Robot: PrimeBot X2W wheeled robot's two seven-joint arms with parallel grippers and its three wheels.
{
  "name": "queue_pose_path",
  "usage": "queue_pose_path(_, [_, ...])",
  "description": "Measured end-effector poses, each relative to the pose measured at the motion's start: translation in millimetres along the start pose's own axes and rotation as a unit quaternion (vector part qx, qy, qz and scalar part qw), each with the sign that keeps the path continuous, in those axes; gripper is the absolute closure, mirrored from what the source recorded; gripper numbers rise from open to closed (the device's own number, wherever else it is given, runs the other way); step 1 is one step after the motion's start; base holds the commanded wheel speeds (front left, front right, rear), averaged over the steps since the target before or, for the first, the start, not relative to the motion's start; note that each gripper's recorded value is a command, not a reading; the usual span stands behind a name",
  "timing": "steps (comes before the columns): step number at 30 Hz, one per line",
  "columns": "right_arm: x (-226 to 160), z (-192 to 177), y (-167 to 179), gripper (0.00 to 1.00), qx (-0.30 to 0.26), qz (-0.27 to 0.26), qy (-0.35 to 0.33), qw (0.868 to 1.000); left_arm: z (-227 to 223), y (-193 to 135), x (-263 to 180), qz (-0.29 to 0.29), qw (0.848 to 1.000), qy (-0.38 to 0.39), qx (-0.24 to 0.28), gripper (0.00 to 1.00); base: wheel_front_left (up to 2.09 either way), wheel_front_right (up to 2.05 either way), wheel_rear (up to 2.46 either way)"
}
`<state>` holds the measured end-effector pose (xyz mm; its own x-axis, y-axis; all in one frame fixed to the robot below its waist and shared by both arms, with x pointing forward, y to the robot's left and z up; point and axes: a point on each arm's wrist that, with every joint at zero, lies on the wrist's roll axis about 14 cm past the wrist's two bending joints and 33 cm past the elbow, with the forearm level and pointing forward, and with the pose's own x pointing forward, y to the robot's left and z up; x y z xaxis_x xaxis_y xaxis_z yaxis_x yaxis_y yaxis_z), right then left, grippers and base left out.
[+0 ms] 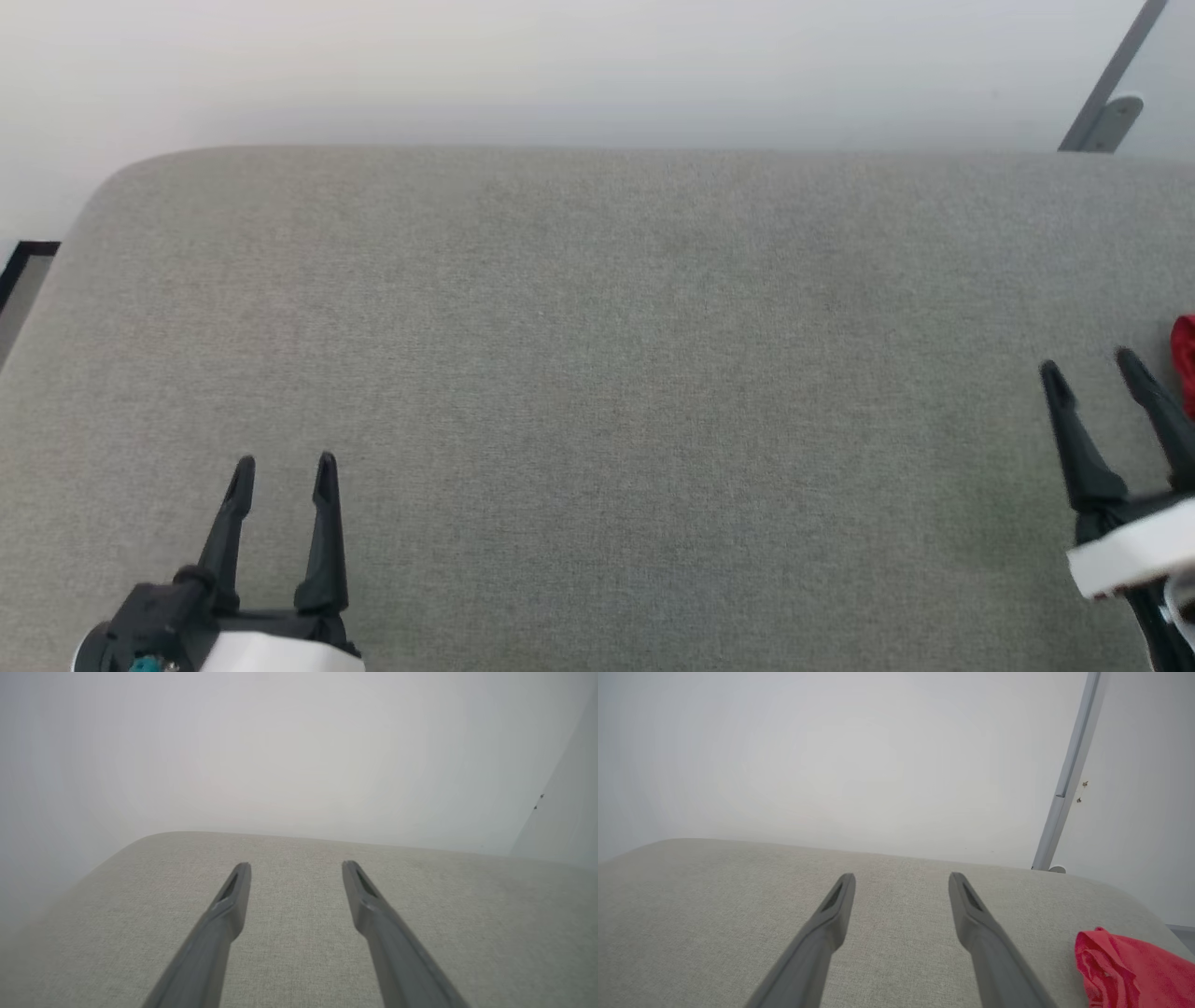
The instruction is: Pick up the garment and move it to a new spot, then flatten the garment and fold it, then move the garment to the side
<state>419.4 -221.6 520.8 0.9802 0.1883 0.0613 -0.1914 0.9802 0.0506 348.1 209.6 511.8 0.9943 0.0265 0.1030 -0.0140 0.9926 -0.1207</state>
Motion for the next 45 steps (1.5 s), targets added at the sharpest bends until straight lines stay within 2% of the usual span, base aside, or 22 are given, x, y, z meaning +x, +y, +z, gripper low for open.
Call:
queue_pose_path(16, [-36.5, 22.5, 7.4, 0.00, 0.020, -0.027, -0.031, 0.999, 13.2, 14.4, -33.2, 0.022, 1.000, -0.014, 0.003, 0.00, 0.00, 0.00, 0.00])
queue_pose_path(34, [-40.1, 23.3, 13.4, 0.00, 0.031, -0.023, -0.028, 0.999, 17.0, 14.7, -36.6, 0.022, 0.999, -0.021, -0.011, 0.00, 0.00, 0.00, 0.00])
queue_pose_path(35, [-40.4, 23.2, 13.7, 1.00, 0.031, -0.023, -0.028, 0.999, 17.1, 15.3, -36.9, 0.023, 0.999, -0.021, -0.010, 1.00, 0.00, 0.00, 0.00])
queue_pose_path(41, [-49.0, -5.4, 20.3, 1.00, 0.056, -0.032, 0.010, 0.998, -4.3, 13.9, -43.1, 0.030, 0.999, 0.012, -0.025, 1.00, 0.00, 0.00, 0.00])
queue_pose_path(45, [-50.4, -10.9, 20.2, 1.00, 0.101, -0.043, 0.016, 0.994, -10.1, 15.6, -43.3, 0.040, 0.997, 0.022, -0.069, 1.00, 0.00, 0.00, 0.00])
